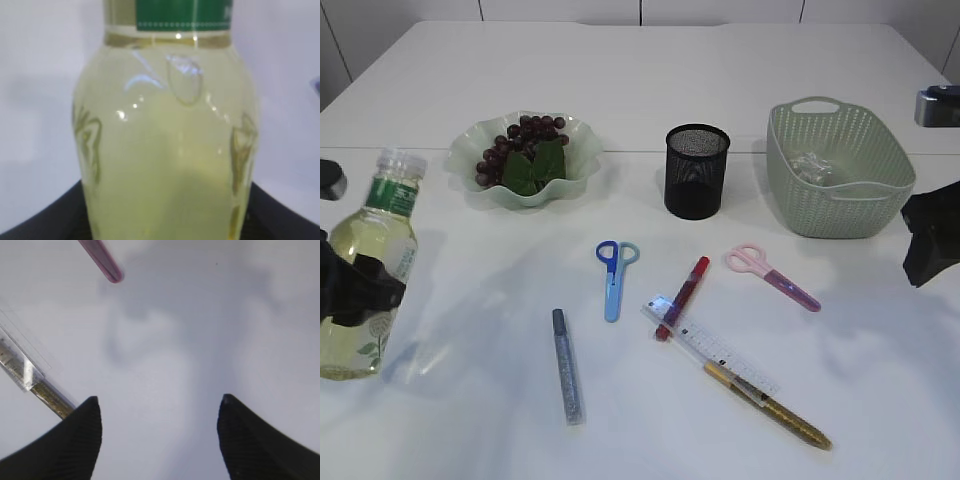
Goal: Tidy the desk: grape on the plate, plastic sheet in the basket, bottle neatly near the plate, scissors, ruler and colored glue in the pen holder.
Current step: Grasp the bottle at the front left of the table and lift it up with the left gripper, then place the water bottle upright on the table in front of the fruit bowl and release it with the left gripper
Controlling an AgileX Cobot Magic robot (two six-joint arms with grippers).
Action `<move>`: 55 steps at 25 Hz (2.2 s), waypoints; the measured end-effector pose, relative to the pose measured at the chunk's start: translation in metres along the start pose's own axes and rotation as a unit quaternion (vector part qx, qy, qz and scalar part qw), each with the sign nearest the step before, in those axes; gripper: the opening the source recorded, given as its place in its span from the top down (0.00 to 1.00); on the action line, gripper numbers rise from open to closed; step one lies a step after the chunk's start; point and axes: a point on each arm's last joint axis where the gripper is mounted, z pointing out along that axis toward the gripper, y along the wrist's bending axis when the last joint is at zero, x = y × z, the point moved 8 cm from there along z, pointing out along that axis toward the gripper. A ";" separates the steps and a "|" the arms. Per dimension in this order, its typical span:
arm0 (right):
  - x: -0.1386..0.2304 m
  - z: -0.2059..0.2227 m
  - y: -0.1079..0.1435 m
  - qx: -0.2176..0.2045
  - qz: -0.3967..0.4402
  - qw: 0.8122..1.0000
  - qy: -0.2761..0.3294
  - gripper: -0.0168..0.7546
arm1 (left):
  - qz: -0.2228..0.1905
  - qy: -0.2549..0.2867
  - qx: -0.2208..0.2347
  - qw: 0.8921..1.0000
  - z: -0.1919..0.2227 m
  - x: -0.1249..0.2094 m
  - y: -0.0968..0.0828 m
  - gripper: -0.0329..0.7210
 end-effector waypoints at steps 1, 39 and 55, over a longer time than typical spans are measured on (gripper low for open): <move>0.000 0.000 0.000 0.000 0.000 1.000 0.000 0.25 | -0.005 -0.022 0.002 1.000 -0.004 -0.005 0.003 0.38; 0.002 0.000 -0.001 0.002 -0.002 1.000 0.005 0.25 | 0.023 -0.359 0.173 0.917 0.017 -0.074 -0.045 0.38; 0.001 0.000 -0.001 0.002 -0.002 1.000 0.002 0.25 | 0.020 -0.313 0.130 0.941 0.078 -0.055 -0.033 0.38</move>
